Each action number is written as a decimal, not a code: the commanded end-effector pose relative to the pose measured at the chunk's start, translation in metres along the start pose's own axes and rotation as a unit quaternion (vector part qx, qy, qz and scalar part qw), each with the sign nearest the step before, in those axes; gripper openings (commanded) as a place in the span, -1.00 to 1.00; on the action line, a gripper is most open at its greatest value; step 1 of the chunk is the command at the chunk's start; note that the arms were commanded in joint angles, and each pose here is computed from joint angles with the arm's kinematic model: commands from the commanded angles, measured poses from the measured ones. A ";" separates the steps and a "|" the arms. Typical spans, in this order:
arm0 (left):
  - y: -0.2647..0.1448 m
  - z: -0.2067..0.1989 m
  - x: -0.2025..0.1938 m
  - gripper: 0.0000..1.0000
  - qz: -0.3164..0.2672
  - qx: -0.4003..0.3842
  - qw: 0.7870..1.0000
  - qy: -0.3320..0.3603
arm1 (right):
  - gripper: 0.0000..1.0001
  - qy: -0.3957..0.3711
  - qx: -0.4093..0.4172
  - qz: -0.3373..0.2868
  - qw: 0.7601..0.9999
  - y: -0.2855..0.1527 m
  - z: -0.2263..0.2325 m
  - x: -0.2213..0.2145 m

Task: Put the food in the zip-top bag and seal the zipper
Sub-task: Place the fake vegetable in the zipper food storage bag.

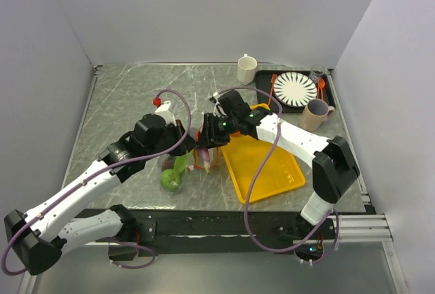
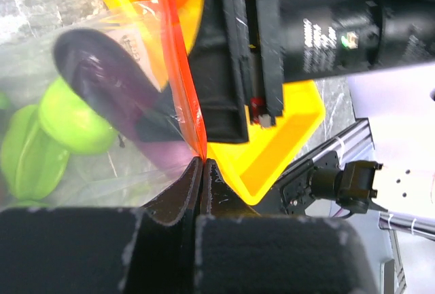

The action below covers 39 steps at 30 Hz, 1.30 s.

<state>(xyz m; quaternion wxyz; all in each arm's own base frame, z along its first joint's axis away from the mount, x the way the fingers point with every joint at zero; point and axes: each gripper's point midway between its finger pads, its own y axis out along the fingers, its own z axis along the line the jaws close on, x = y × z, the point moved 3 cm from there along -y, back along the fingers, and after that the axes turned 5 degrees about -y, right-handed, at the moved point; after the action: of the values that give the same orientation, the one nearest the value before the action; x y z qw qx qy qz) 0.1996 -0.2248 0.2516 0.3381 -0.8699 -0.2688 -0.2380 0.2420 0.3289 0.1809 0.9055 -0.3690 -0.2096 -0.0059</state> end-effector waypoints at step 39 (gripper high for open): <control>-0.025 0.003 0.032 -0.99 -0.094 0.038 0.995 -0.021 | 0.41 0.024 -0.187 -0.166 0.968 -0.090 -0.080 0.039</control>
<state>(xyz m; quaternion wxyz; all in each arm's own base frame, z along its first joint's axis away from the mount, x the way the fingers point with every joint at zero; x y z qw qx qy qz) 0.2039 -0.1899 0.2614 0.3655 -0.8268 -0.3610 -0.2291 0.2601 0.2396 0.1979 0.8423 -0.4653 -0.2207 -0.1591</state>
